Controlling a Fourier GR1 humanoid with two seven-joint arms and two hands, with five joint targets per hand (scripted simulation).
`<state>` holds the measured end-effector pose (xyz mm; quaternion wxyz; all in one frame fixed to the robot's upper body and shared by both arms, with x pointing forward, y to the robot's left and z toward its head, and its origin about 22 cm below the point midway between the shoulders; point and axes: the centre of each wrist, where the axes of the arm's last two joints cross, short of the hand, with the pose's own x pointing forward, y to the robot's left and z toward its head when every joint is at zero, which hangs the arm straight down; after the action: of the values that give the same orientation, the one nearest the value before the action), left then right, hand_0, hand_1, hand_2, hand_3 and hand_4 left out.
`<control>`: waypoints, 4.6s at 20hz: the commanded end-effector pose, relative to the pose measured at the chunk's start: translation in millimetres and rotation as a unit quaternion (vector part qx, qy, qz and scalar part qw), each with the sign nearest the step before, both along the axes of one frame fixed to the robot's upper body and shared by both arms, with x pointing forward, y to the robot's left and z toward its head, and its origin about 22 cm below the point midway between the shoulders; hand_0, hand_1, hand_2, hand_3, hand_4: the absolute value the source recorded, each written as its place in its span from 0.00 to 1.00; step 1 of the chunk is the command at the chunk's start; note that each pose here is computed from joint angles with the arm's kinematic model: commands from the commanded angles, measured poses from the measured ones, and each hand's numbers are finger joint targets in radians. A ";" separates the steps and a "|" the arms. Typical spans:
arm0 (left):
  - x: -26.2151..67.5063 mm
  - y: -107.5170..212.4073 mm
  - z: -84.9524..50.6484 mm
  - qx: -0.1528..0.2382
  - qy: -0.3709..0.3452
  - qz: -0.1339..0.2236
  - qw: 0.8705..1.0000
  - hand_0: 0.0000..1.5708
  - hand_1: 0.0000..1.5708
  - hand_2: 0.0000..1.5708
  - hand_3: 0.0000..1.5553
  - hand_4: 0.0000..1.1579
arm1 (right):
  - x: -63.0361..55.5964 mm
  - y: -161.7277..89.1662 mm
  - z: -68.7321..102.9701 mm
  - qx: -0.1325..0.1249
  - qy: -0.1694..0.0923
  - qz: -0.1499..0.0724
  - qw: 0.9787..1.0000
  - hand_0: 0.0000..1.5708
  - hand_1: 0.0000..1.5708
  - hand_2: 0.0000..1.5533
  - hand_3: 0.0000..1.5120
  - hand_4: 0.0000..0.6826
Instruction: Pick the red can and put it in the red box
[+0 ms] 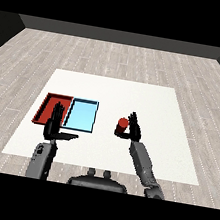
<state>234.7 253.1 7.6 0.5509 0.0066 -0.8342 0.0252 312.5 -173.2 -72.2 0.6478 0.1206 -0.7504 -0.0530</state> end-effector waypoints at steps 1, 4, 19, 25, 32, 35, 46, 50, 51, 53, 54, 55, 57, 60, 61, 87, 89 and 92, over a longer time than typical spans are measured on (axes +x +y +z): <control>5.3 2.1 14.4 0.009 -0.008 0.008 1.000 0.00 0.00 0.00 0.00 0.00 | -4.5 8.7 4.7 -0.013 0.003 0.005 1.000 0.00 0.00 0.00 0.00 0.00; 6.9 25.3 12.4 0.006 0.009 0.003 1.000 0.00 0.00 0.00 0.00 0.00 | 12.6 1.2 6.4 -0.006 0.002 -0.005 1.000 0.00 0.00 0.00 0.00 0.00; -3.6 9.9 2.8 0.003 -0.006 0.005 1.000 0.00 0.00 0.00 0.00 0.00 | 19.3 21.5 -3.3 -0.024 0.020 0.001 0.999 0.00 0.00 0.00 0.00 0.00; -3.9 13.5 14.0 -0.004 0.000 0.007 1.000 0.00 0.00 0.00 0.00 0.00 | 13.4 20.4 -4.8 -0.017 0.022 0.013 1.000 0.00 0.00 0.00 0.00 0.00; -0.3 -10.7 12.4 0.000 -0.005 0.007 1.000 0.00 0.00 0.00 0.00 0.00 | 31.5 27.1 2.0 -0.050 0.032 -0.025 0.998 0.94 0.94 0.95 0.95 0.85; 3.5 1.9 -3.9 0.001 -0.007 0.000 1.000 0.00 0.00 0.00 0.00 0.00 | 26.9 24.7 2.9 -0.063 0.034 -0.035 0.997 0.95 0.95 0.94 0.95 0.97; 7.3 9.0 8.8 0.010 -0.017 -0.001 1.000 0.00 0.00 0.00 0.00 0.00 | 25.4 27.8 31.6 -0.104 -0.017 -0.032 0.994 0.94 0.94 0.94 0.94 0.96; 1.3 -5.9 -17.9 0.006 0.002 -0.024 1.000 0.00 0.00 0.00 0.00 0.00 | 14.4 35.0 34.0 -0.091 -0.032 -0.040 0.994 0.92 0.92 0.93 0.93 0.96; 3.0 -10.8 8.1 0.004 0.014 -0.023 1.000 0.00 0.00 0.00 0.00 0.00 | 27.4 29.1 44.7 -0.089 -0.040 -0.030 0.995 0.92 0.92 0.93 0.93 0.96; -2.3 -4.1 0.4 0.035 0.015 -0.015 0.999 0.00 0.00 0.00 0.00 0.00 | 18.0 43.8 62.0 -0.093 -0.051 -0.036 0.994 0.91 0.91 0.93 0.93 0.96; 4.3 -22.8 12.4 0.036 0.013 -0.028 0.999 0.00 0.00 0.00 0.00 0.00 | 12.3 48.2 55.6 -0.092 -0.060 -0.035 0.993 0.91 0.91 0.92 0.93 0.95; 8.8 -24.8 5.7 0.030 0.009 -0.037 0.999 0.00 0.00 0.00 0.00 0.00 | 23.0 40.1 56.9 -0.084 -0.065 -0.033 0.994 0.92 0.92 0.93 0.93 0.95; 21.9 -21.0 6.6 0.026 0.016 -0.062 0.998 0.00 0.00 0.00 0.00 0.00 | 23.0 30.7 47.4 -0.089 -0.060 -0.026 0.994 0.92 0.92 0.93 0.93 0.95; 16.8 -66.6 11.5 0.017 0.035 -0.087 0.995 0.00 0.00 0.00 0.00 0.00 | 14.8 49.3 77.7 -0.070 -0.079 -0.032 0.994 0.91 0.91 0.93 0.94 0.96; 14.9 -55.7 14.3 0.016 0.038 -0.096 0.994 0.00 0.00 0.00 0.00 0.00 | 6.7 55.4 90.2 -0.079 -0.074 -0.033 0.994 0.91 0.91 0.93 0.94 0.96; 38.0 -159.7 -3.1 0.030 0.060 -0.156 0.985 0.00 0.00 0.00 0.00 0.00 | -9.8 84.7 111.5 -0.054 -0.119 0.028 0.991 0.89 0.89 0.92 0.93 0.91; 51.2 -164.2 33.7 0.028 0.072 -0.158 0.984 0.00 0.00 0.00 0.00 0.00 | 4.4 79.7 87.3 -0.052 -0.127 0.020 0.990 0.90 0.90 0.92 0.93 0.90; 51.3 -158.9 23.7 0.035 0.078 -0.154 0.984 0.00 0.00 0.00 0.00 0.00 | -9.0 104.3 116.6 -0.046 -0.127 0.041 0.990 0.90 0.90 0.92 0.92 0.92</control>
<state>276.1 94.7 22.1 0.6029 -0.1096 -0.7856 -0.0861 311.2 -86.9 35.1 0.5553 0.1116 -0.8238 0.0206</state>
